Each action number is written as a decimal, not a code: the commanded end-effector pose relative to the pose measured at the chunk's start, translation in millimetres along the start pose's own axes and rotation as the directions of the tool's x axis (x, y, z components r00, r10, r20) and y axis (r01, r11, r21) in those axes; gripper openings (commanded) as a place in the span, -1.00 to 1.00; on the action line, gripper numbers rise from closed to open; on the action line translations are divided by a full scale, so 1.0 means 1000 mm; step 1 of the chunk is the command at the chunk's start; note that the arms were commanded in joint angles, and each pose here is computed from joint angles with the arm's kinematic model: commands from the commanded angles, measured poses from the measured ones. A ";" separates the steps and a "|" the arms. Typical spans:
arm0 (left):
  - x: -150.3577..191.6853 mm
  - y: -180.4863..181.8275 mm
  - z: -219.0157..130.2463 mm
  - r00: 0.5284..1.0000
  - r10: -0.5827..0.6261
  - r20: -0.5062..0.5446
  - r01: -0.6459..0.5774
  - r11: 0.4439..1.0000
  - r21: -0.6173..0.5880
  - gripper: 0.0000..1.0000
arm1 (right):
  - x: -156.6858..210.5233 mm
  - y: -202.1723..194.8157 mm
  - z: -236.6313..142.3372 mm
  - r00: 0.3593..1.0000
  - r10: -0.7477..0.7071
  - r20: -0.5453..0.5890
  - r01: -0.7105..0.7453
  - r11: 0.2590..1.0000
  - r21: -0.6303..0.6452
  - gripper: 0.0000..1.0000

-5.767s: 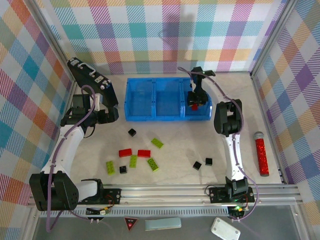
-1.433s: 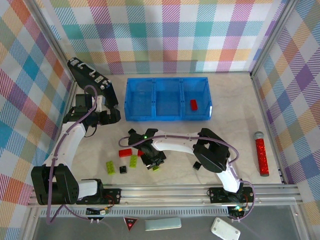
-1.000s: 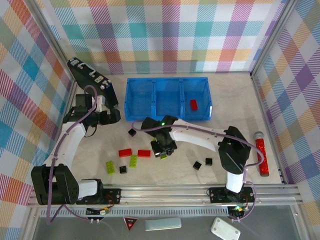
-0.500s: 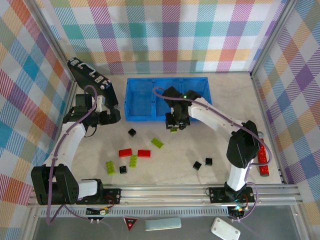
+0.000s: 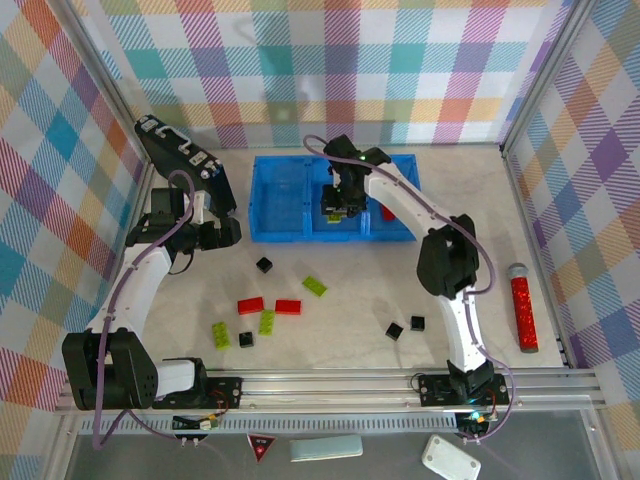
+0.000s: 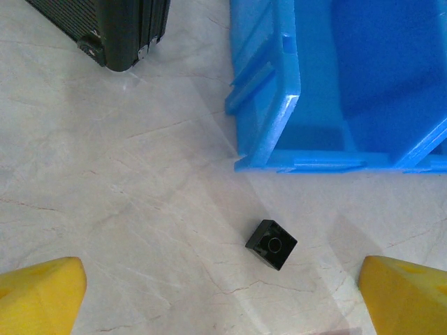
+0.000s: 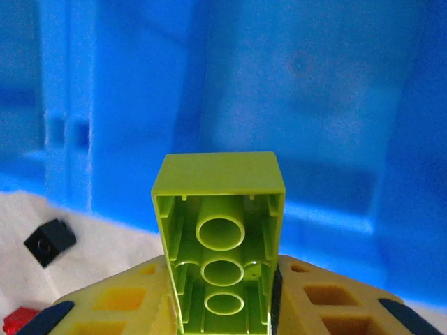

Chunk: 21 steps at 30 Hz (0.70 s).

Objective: Sort the legos into containers by color
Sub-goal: Place the lego in the container.

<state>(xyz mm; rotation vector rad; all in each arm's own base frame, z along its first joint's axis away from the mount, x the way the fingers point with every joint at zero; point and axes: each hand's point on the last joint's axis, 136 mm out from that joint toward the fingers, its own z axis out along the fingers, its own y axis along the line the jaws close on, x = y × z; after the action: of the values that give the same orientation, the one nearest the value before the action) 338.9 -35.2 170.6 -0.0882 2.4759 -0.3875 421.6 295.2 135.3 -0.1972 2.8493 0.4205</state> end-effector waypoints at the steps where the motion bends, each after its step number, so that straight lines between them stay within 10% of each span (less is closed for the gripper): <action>1: -0.008 -0.001 -0.008 1.000 0.004 0.031 -0.004 1.000 0.004 1.00 | -0.017 0.002 0.013 1.000 -0.010 -0.001 0.009 0.998 -0.067 -0.29; 21: -0.008 -0.003 -0.009 0.999 0.011 0.039 -0.012 1.000 0.017 1.00 | -0.043 0.008 0.089 0.999 0.019 -0.038 -0.027 0.980 -0.197 -0.15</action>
<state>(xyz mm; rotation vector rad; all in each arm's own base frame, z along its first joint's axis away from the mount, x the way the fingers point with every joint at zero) 338.9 -35.2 170.6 -0.0882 2.4759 -0.3875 477.8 323.1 51.5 -0.1796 2.8914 0.6513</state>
